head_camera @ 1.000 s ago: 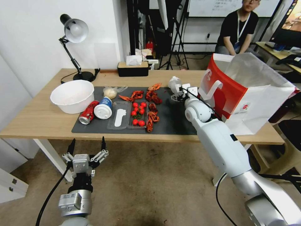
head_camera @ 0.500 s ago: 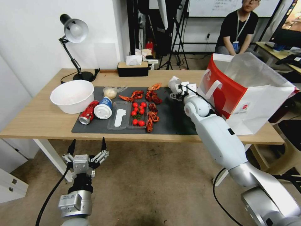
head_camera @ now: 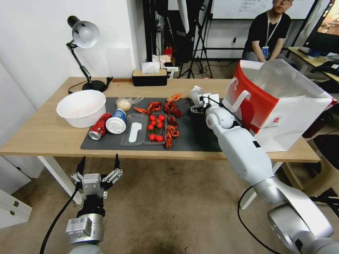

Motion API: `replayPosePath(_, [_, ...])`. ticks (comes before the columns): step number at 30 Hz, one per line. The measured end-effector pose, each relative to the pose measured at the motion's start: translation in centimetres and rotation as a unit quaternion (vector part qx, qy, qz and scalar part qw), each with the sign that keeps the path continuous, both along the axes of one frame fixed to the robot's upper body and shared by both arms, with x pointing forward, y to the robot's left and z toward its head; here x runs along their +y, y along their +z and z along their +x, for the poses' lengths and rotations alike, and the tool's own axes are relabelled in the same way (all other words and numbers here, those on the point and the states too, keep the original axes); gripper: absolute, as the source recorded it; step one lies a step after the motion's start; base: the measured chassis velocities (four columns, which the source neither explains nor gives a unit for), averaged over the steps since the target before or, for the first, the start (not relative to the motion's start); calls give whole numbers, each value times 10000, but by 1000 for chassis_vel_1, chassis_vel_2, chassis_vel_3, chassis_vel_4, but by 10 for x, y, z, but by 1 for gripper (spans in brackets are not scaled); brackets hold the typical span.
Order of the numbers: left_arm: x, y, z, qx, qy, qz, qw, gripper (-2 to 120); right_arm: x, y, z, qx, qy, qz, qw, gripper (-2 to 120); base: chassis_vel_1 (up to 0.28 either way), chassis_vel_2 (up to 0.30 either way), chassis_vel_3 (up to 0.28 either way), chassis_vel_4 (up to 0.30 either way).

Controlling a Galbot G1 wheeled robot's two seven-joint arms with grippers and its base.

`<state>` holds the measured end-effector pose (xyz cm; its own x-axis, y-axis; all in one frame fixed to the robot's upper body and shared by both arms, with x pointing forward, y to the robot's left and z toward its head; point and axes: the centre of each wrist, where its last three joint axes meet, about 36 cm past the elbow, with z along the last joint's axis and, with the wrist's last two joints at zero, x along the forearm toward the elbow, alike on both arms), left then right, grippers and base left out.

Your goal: Pick up the trash from the table and place it into the takeout bag.

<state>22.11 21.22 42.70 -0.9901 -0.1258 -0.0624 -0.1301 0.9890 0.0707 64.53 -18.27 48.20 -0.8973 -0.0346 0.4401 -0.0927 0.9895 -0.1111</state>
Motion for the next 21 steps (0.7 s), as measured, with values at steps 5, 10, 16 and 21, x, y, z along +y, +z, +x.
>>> replayPosePath(5, [0,-1,0,13,-2,-7,10000,100,3,-7,6,139,-32,35,9999,76,0,0,0,0])
replayPosePath(10, [0,0,-1,6,-2,-2,10000,100,3,-10,6,169,-43,53,9998,63,0,0,0,0])
replayPosePath(16, [-1,1,-2,10,-15,3,10000,100,2,-14,1,169,-55,89,9998,52,0,0,0,0])
replayPosePath(21, [-2,1,-2,16,-35,6,10000,100,0,-9,-6,24,-47,80,10000,52,0,0,0,0])
